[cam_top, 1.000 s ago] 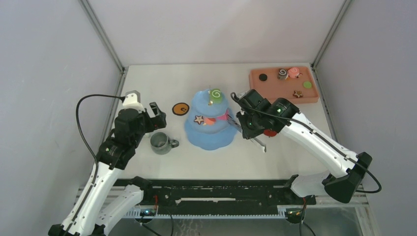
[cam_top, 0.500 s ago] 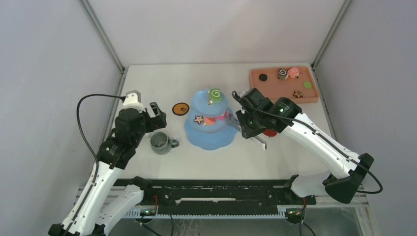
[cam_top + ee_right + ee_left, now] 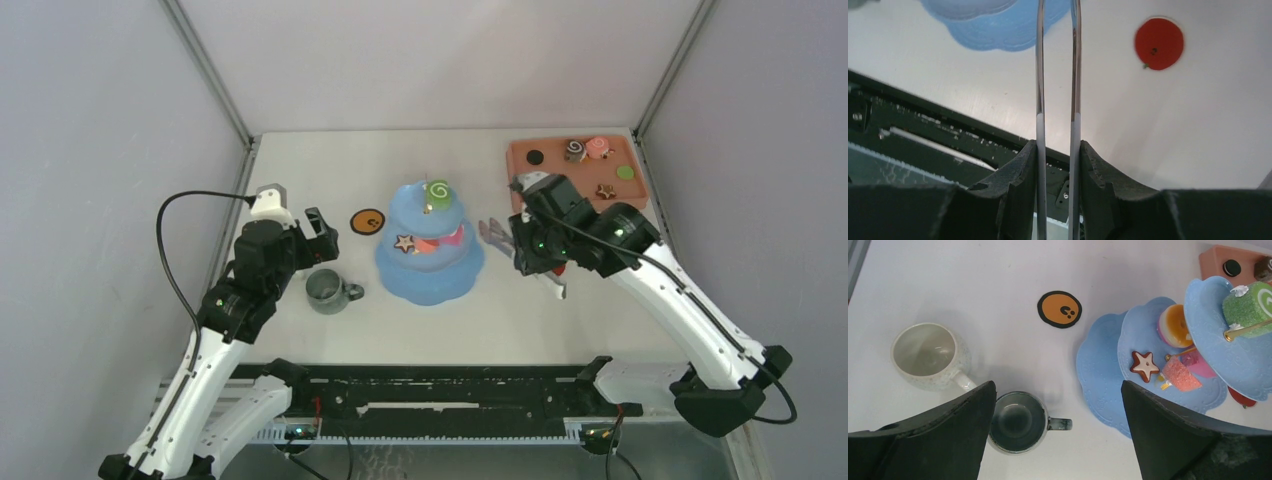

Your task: Serve the afternoon tea

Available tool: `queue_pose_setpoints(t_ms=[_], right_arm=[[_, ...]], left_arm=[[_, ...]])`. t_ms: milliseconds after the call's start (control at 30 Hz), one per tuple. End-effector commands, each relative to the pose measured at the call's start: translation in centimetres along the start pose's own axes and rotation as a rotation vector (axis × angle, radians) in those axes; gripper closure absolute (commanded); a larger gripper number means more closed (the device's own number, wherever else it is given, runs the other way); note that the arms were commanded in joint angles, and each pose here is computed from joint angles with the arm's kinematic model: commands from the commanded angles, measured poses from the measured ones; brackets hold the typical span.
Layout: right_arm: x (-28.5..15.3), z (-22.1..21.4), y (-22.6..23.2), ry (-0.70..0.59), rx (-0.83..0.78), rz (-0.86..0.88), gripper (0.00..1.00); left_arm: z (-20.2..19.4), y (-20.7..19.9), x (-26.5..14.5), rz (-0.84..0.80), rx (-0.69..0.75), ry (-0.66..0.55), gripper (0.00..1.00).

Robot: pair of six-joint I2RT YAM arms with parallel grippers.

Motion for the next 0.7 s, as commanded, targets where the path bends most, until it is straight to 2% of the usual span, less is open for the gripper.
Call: queue_pose_setpoints(t_ms=[0,267,433,667], right_arm=[[-3.2,1.9,-3.6,-0.183,0.149,-0.063,0.61],[-3.0,6.0,-10.3,-0.447,0.469,-0.139,0.61],[-0.3,8.9,-13.9,-0.474,0.528,-0.207,0.61],[4.9,10.7,-19.0,-0.410,0.603,-0.300,0.59]], left_arm=[[0.2,0.1,0.1,0.006,-0.006,-0.013,0.00],[0.4,0.0,0.3,0.003,-0.003,-0.010,0.00],[0.6,0.0,0.2,0.004,0.002,-0.015,0.00],[0.6,-0.1,0.6,0.011,0.001,-0.009,0.00]])
Point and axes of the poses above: each gripper's point midway between its finger pads, its own x axis out along the fingers, its own y axis along the line the jaws close on, z = x × y, the point moved 5 cm from there along -x, back along the fingers, and after that the axes turned 4 degrees about x, right-handed, at the moved point
